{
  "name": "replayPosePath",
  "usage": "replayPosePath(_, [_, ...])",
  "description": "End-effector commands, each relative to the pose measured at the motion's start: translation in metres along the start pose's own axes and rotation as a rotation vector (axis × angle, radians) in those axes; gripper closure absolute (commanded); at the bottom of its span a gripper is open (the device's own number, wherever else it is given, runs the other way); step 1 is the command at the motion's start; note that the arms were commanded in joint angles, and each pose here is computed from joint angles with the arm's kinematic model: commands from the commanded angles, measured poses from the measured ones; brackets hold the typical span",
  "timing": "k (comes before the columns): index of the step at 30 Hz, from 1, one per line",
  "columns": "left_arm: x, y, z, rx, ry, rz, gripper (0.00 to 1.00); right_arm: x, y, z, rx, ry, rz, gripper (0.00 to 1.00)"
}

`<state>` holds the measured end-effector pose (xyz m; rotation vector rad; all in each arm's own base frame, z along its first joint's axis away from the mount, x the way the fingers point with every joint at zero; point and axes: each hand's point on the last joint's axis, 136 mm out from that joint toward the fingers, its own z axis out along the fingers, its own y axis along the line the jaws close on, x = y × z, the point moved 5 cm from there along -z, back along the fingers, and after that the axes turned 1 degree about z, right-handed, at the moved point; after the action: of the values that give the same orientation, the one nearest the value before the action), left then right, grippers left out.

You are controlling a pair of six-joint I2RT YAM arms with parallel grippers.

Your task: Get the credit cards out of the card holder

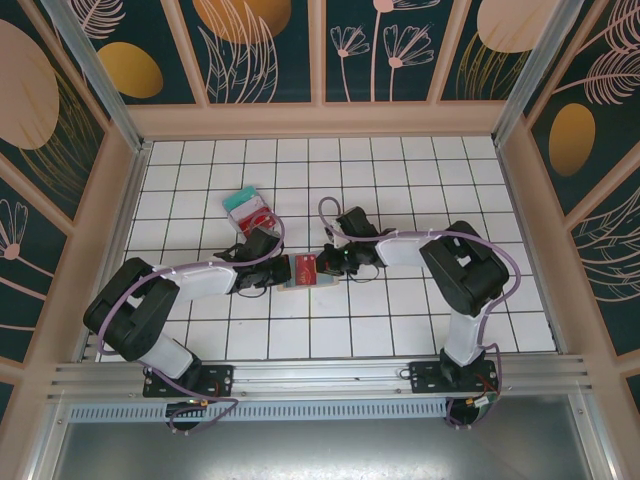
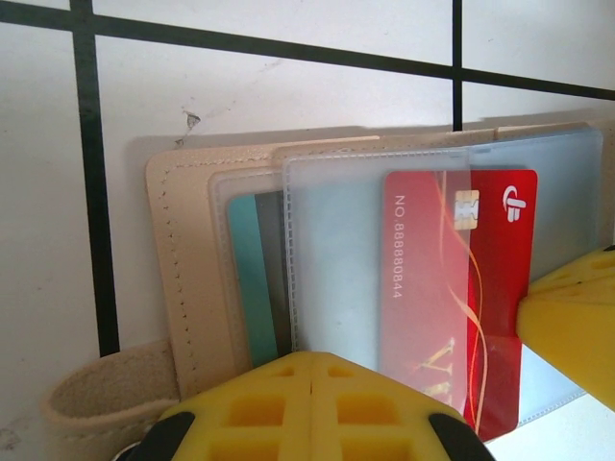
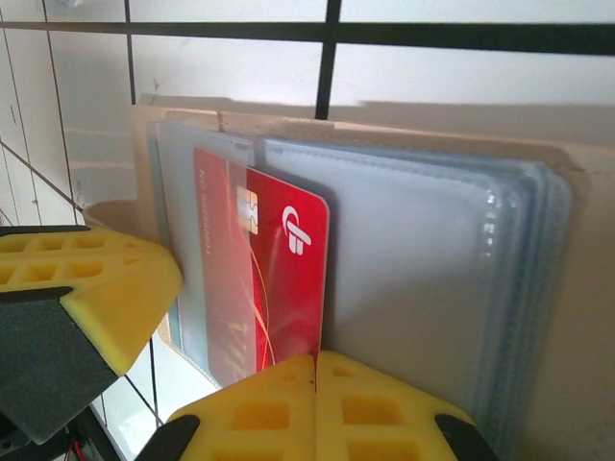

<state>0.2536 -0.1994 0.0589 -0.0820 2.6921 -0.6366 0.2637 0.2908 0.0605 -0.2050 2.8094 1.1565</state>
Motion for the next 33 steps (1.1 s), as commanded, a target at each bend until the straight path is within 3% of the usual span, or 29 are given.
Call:
replayPosePath(1, [0.030, 0.035, 0.008, -0.144, 0.110, -0.029, 1.00, 0.004, -0.002, -0.009, 0.014, -0.008, -0.004, 1.00])
replayPosePath(15, [0.017, 0.019, -0.003, -0.094, 0.068, -0.011, 1.00, -0.001, -0.002, -0.059, -0.065, -0.061, -0.044, 1.00])
replayPosePath(16, [0.014, 0.016, -0.006, -0.081, 0.057, -0.015, 0.98, -0.001, 0.000, -0.062, -0.068, -0.066, -0.055, 1.00])
replayPosePath(22, [-0.018, -0.021, -0.036, 0.079, -0.039, -0.047, 0.57, -0.005, 0.020, -0.082, -0.102, -0.126, -0.088, 1.00])
replayPosePath(27, [-0.051, -0.041, -0.071, 0.244, -0.138, -0.107, 0.51, -0.015, 0.039, -0.098, -0.159, -0.196, -0.091, 1.00])
replayPosePath(33, [-0.076, -0.054, -0.104, 0.441, -0.195, -0.160, 0.51, -0.027, 0.067, -0.119, -0.291, -0.295, -0.076, 1.00])
